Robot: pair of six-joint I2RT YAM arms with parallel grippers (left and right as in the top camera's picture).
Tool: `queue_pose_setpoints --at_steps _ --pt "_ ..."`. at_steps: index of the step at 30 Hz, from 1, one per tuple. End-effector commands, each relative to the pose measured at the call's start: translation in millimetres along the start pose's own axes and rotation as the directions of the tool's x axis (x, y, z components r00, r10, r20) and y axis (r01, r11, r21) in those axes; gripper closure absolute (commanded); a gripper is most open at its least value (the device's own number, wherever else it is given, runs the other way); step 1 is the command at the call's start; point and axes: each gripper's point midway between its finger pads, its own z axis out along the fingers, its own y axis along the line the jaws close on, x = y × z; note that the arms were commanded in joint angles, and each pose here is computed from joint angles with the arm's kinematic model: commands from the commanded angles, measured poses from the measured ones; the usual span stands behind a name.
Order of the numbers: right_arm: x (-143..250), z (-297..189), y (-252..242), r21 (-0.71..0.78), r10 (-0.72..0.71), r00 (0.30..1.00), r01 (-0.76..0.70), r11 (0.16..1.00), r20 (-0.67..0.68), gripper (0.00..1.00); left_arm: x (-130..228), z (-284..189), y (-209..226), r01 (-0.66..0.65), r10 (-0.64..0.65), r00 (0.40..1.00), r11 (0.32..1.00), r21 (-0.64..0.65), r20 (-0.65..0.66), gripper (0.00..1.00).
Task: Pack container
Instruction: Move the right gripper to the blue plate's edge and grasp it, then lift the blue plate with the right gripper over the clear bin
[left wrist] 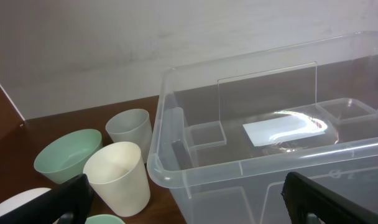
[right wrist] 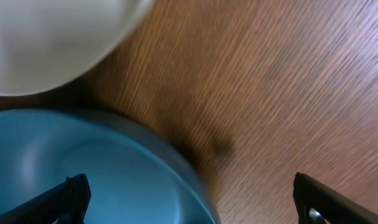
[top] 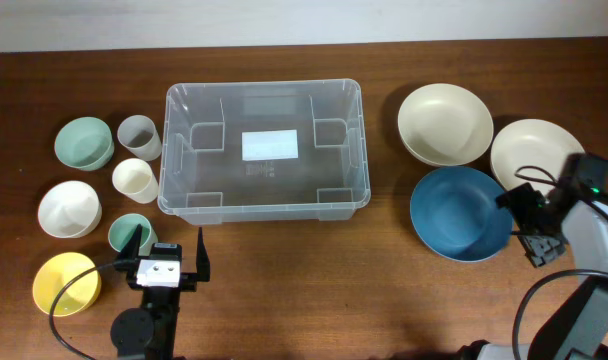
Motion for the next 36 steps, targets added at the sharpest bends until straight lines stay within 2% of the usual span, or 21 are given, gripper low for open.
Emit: queue_pose_setpoints --at_steps 1,6,11,21,22,24,25,26,29,30,36 --pt "11.2 -3.9 20.0 -0.175 -0.069 0.993 0.052 0.983 -0.092 0.01 1.1 -0.4 1.9 -0.012 0.012 1.000 1.000 -0.009 -0.002 0.00" --pt "21.7 -4.6 30.6 -0.225 -0.104 0.987 0.074 0.972 -0.125 0.01 1.1 -0.4 1.9 -0.012 0.012 1.000 1.000 -0.009 -0.002 0.00" --pt "39.1 8.9 22.4 -0.175 -0.158 0.977 0.133 0.976 -0.142 0.01 1.1 -0.4 1.9 -0.012 0.012 1.000 1.000 -0.009 -0.002 0.00" --pt "59.3 39.4 2.9 -0.163 -0.163 0.976 0.139 0.977 -0.146 0.00 1.1 -0.4 1.9 -0.012 0.012 1.000 1.000 -0.009 -0.002 0.00" --pt "60.8 41.0 1.4 -0.161 -0.160 0.976 0.136 0.978 -0.148 0.05 1.1 -0.4 1.9 -0.012 0.012 1.000 1.000 -0.009 -0.002 0.00" --pt "63.3 42.6 -0.8 -0.157 -0.158 0.975 0.134 0.978 -0.154 0.25 1.1 -0.4 1.9 -0.012 0.012 1.000 1.000 -0.009 -0.002 0.00" --pt "64.3 42.8 -1.5 -0.156 -0.158 0.975 0.133 0.979 -0.158 0.41 1.2 -0.4 1.9 -0.012 0.012 1.000 1.000 -0.009 -0.002 0.00" --pt "64.6 42.7 -1.7 -0.155 -0.157 0.975 0.132 0.979 -0.159 0.46 1.1 -0.4 1.9 -0.012 0.012 1.000 1.000 -0.009 -0.002 0.00" --pt "67.2 42.3 -2.0 -0.155 -0.141 0.975 0.114 0.981 -0.174 0.92 1.1 -0.4 1.9 -0.012 0.012 1.000 1.000 -0.009 -0.002 0.00" --pt "68.4 42.2 -2.9 -0.151 -0.140 0.974 0.113 0.982 -0.179 0.96 1.1 -0.4 1.9 -0.012 0.012 1.000 1.000 -0.009 -0.002 0.00" --pt "73.1 40.6 -6.4 -0.139 -0.135 0.971 0.108 0.984 -0.199 0.96 1.1 -0.4 1.9 -0.012 0.012 1.000 1.000 -0.009 -0.002 0.00"
